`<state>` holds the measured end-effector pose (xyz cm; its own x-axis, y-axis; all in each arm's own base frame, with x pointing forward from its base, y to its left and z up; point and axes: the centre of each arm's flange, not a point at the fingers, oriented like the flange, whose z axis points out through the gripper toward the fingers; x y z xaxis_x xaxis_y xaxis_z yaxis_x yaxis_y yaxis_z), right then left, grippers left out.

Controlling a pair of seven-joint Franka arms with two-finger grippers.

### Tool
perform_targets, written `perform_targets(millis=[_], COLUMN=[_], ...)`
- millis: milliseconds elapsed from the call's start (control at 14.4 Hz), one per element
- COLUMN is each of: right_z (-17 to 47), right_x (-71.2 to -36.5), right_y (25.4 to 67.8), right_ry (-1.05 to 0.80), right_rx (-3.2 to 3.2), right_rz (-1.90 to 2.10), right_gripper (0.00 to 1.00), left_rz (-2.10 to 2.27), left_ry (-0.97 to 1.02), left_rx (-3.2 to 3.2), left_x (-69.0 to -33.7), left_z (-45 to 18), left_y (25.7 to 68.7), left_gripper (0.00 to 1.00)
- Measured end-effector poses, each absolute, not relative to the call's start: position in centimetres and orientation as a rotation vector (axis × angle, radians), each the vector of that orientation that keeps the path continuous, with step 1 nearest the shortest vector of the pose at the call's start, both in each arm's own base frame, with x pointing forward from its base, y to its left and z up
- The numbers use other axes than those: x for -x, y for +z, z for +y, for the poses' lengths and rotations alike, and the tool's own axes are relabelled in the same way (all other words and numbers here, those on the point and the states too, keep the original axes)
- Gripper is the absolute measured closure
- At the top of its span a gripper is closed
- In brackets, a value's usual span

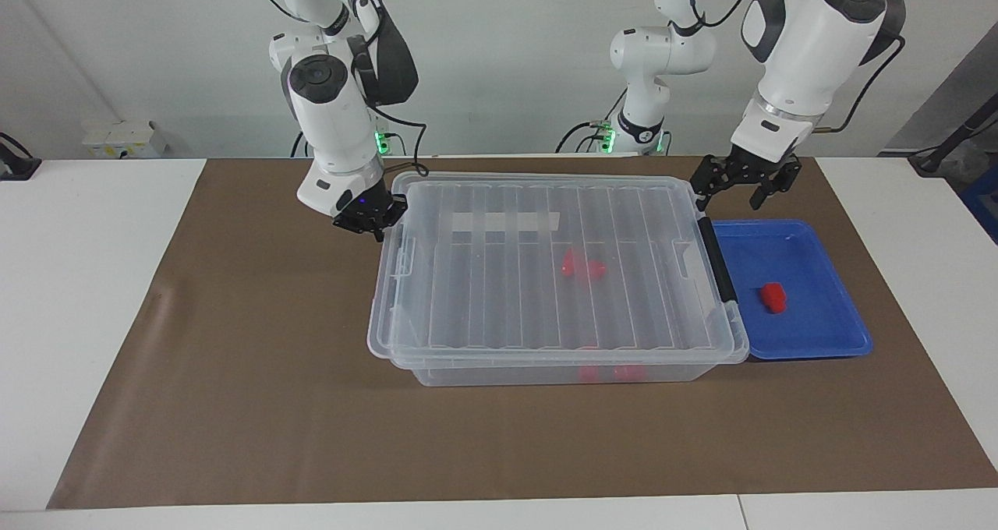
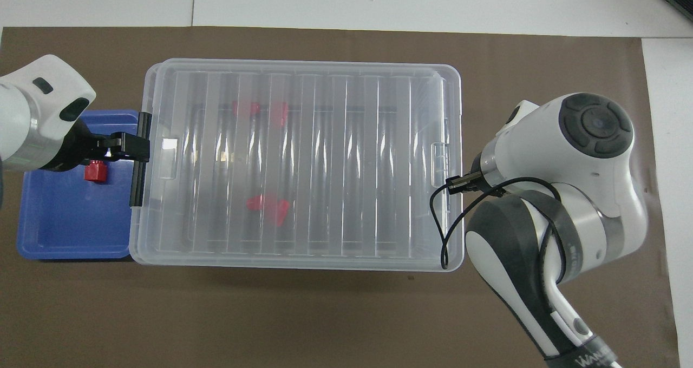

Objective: Place red block in blue tray from box

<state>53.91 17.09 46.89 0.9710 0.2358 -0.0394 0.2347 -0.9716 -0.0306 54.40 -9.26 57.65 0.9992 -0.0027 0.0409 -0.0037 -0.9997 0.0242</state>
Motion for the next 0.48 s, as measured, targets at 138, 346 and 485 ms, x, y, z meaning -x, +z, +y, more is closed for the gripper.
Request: perform_targets(millis=[138,346,485], right_z=[17.3,17.5,17.6], right_x=[-53.8,-53.5,-53.5], right_y=[46.9,46.8,46.8], right_ry=[0.072,0.083,0.088], right_rx=[3.093,3.093,3.093], right_rz=[-0.376,-0.384,-0.385], right_gripper=[0.99,0.99,0.99], left_rz=[0.021,0.039,0.04], left_ry=[0.059,0.049,0.049], left_rx=[-3.116,-3.117,-3.117], left_x=[-54.5,-54.5,-54.4], left_z=[-8.7,-8.0,-8.0], left_y=[57.6,57.6,57.6], left_gripper=[0.0,0.0,0.0])
